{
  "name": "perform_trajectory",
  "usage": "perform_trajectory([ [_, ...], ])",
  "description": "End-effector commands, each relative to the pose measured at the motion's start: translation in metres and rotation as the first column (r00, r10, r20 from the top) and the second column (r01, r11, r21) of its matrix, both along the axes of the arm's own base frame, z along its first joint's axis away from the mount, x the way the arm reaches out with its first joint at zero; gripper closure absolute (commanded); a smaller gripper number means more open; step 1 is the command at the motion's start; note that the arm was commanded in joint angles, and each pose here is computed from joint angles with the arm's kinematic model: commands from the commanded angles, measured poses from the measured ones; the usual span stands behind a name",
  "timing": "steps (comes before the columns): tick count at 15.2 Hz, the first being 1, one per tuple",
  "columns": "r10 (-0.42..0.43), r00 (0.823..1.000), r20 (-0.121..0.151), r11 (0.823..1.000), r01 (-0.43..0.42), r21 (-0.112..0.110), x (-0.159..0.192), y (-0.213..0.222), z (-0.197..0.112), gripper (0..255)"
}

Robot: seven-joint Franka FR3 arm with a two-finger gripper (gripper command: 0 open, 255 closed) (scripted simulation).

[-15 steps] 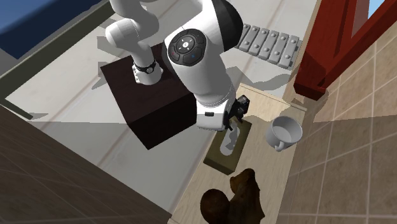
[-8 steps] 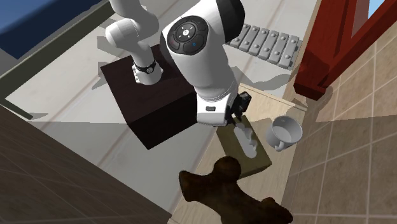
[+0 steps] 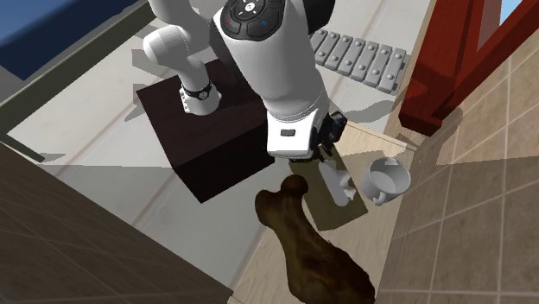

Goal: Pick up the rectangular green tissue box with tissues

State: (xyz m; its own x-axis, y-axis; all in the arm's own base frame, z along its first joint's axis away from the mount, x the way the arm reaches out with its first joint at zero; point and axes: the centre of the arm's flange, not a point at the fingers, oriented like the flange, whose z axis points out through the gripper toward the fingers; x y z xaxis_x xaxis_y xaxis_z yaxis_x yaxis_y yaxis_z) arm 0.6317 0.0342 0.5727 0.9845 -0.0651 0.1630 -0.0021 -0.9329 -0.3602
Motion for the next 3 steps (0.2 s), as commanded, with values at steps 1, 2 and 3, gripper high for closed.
perform_trajectory([
  [1, -0.001, 1.0, 0.0, 1.0, 0.001, 0.0, -0.0003, -0.0003, 0.0112, 255],
  [2, -0.001, 1.0, 0.0, 1.0, 0.001, 0.0, -0.0004, -0.0003, 0.012, 255],
  [3, -0.001, 1.0, 0.0, 1.0, 0.001, 0.0, -0.0004, -0.0003, 0.012, 255],
])
